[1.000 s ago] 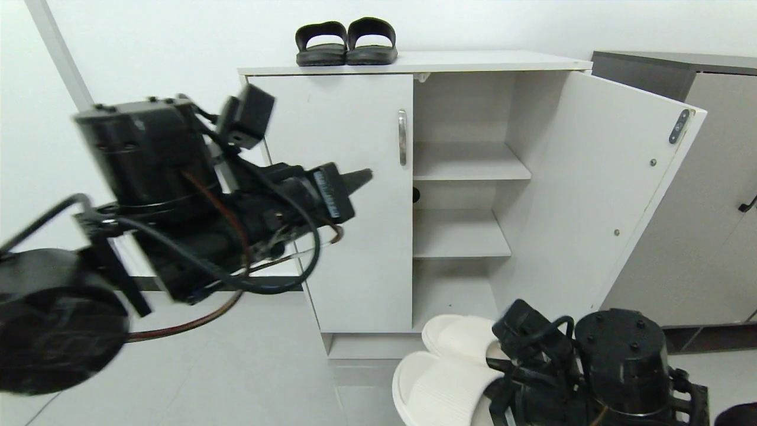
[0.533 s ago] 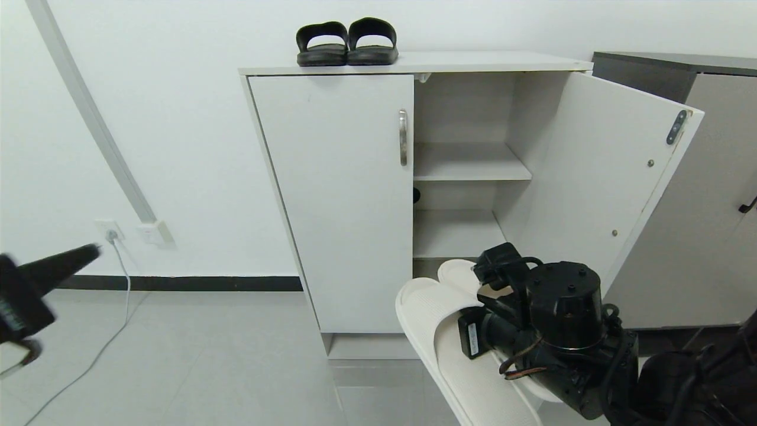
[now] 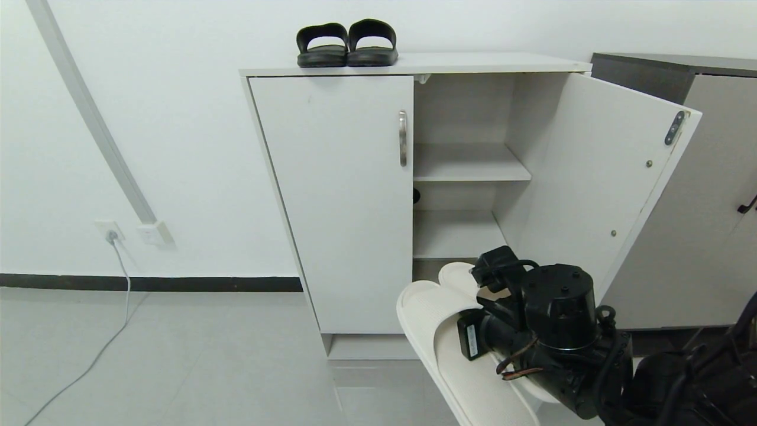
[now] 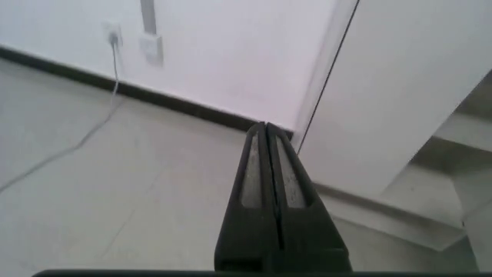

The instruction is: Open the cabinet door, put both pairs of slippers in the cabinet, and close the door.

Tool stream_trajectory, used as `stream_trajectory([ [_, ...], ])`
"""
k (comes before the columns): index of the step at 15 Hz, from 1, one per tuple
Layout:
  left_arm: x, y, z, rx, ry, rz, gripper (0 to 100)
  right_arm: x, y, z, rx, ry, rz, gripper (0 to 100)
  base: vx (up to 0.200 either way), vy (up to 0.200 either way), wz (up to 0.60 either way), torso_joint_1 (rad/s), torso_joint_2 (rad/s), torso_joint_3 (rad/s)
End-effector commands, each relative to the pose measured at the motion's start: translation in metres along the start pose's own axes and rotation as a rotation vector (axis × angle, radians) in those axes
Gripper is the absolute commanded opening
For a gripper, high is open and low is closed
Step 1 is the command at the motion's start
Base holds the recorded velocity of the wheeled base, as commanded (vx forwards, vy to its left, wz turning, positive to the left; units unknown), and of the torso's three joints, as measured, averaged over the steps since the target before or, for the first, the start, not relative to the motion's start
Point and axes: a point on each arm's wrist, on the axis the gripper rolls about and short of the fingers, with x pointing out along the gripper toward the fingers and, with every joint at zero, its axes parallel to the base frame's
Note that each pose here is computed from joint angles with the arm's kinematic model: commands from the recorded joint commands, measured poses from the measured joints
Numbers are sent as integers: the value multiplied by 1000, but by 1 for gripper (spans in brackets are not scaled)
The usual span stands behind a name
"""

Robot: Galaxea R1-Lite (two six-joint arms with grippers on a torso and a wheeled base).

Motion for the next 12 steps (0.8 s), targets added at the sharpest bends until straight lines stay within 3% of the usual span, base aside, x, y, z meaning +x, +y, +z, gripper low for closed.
stream_trajectory([
  [1,-7,3,-20,-12,-91,-93,0,1,0,-2,-2,5,3,0,0,0,0,0,0,0],
  [2,-7,-1,-23,-1,-77,-250,0,2,1,-4,-4,12,2,0,0,0,0,0,0,0],
  [3,-7,-2,-26,35,-30,-306,0,3,1,-4,-4,11,2,0,0,0,0,0,0,0],
  [4,-7,-2,-25,64,-46,-327,0,4,1,-5,-4,15,2,0,0,0,0,0,0,0],
  [5,-7,-2,-25,73,-50,-330,0,4,1,-5,-5,13,-1,0,0,0,0,0,0,0],
  [7,-7,-2,-26,65,-48,-324,0,8,2,-4,-3,8,-11,0,0,0,0,0,0,0],
  [9,-7,-2,-25,22,-44,-323,0,20,3,-1,5,-10,-77,0,0,0,0,0,0,0],
  [12,-7,-2,-25,16,-41,-322,0,47,6,12,53,-75,-232,0,0,0,0,0,0,0],
])
